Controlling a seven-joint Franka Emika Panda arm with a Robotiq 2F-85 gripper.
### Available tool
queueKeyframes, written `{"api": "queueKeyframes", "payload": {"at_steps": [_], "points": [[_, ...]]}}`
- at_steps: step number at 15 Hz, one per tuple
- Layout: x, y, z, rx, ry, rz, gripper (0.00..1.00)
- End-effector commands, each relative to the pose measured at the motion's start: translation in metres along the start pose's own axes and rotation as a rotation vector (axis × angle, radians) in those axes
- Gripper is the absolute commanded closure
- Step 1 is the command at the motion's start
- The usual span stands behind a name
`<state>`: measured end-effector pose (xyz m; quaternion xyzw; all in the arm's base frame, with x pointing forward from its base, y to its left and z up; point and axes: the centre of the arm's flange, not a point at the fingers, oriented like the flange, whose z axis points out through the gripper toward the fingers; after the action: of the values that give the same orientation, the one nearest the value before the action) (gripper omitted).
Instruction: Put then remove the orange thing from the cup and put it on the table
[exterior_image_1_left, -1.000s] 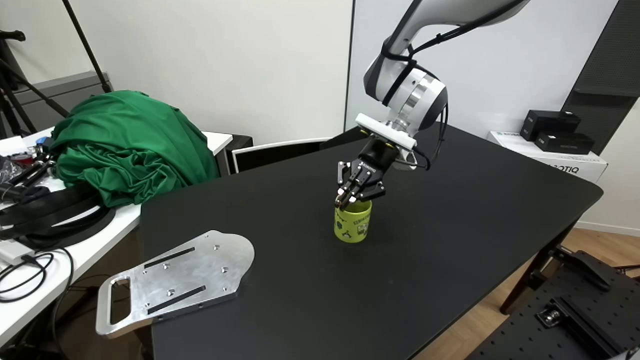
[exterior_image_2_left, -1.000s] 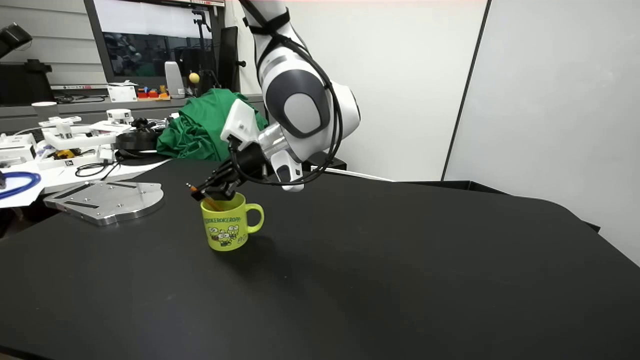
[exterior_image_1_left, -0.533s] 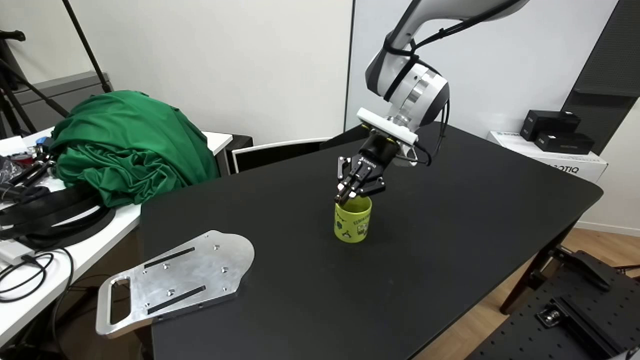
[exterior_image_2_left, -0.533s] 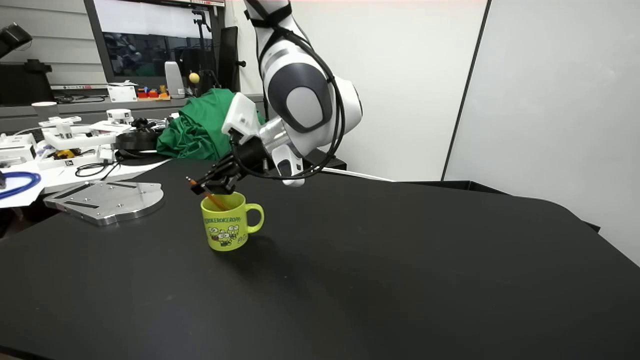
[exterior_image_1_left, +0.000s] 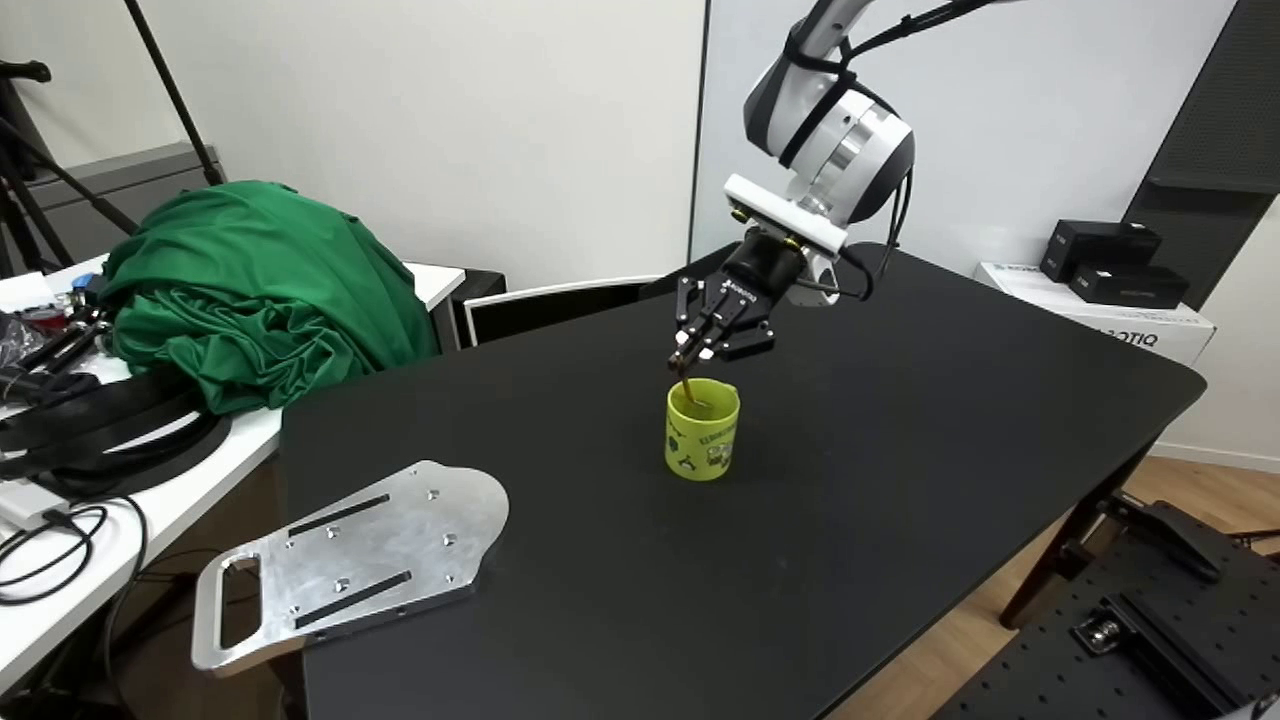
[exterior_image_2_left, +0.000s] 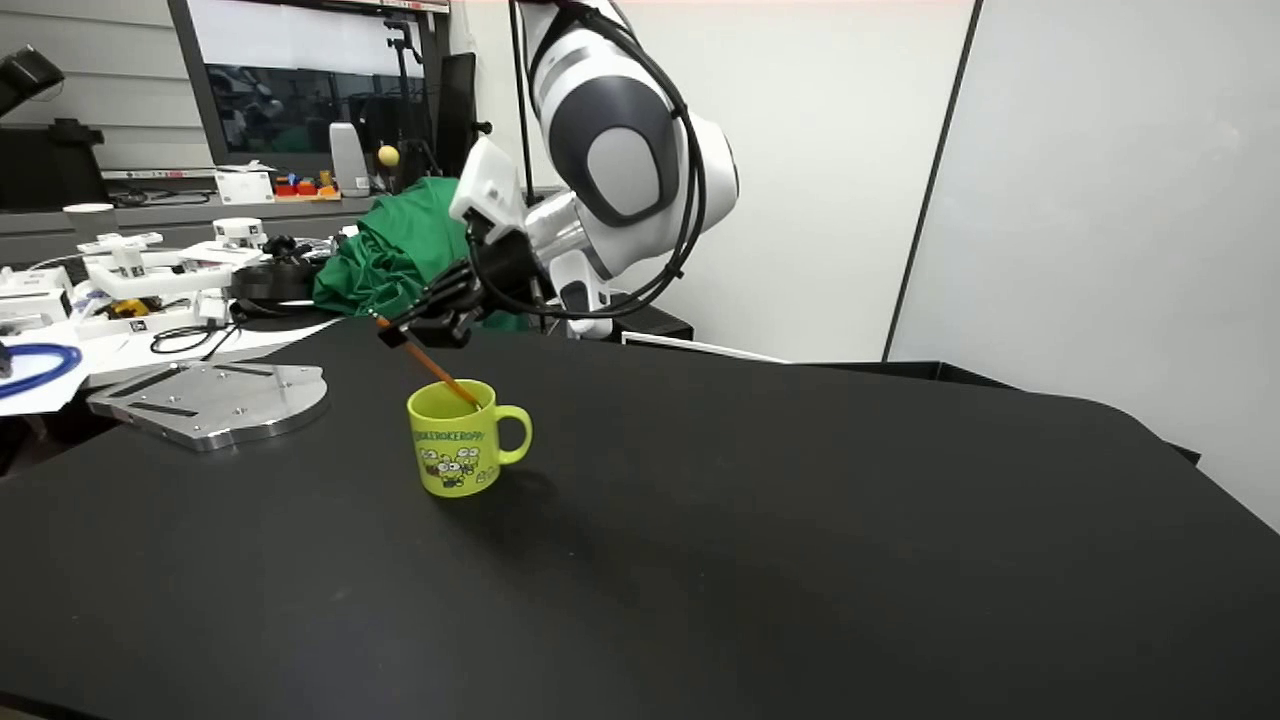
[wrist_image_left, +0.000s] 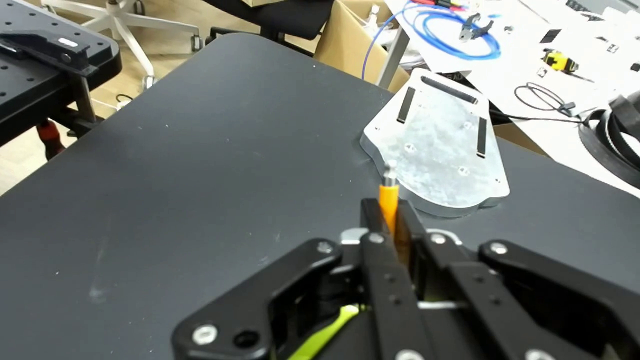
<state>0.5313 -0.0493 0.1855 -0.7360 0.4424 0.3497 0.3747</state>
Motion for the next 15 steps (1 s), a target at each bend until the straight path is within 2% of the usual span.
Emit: {"api": "queueKeyframes", "payload": {"at_steps": [1,8,13,15], "points": [[-0.024,-0.01,-0.014,0.04,-0.022,-0.017,0.98],[-0.044,-0.022,-0.023,0.021,-0.003,-0.053,0.98],[-0.037,-0.025,-0.03,-0.054,0.134,-0.091,0.98],[-0.029,-0.025,-0.033,-0.093,0.214,-0.107,0.98]]}}
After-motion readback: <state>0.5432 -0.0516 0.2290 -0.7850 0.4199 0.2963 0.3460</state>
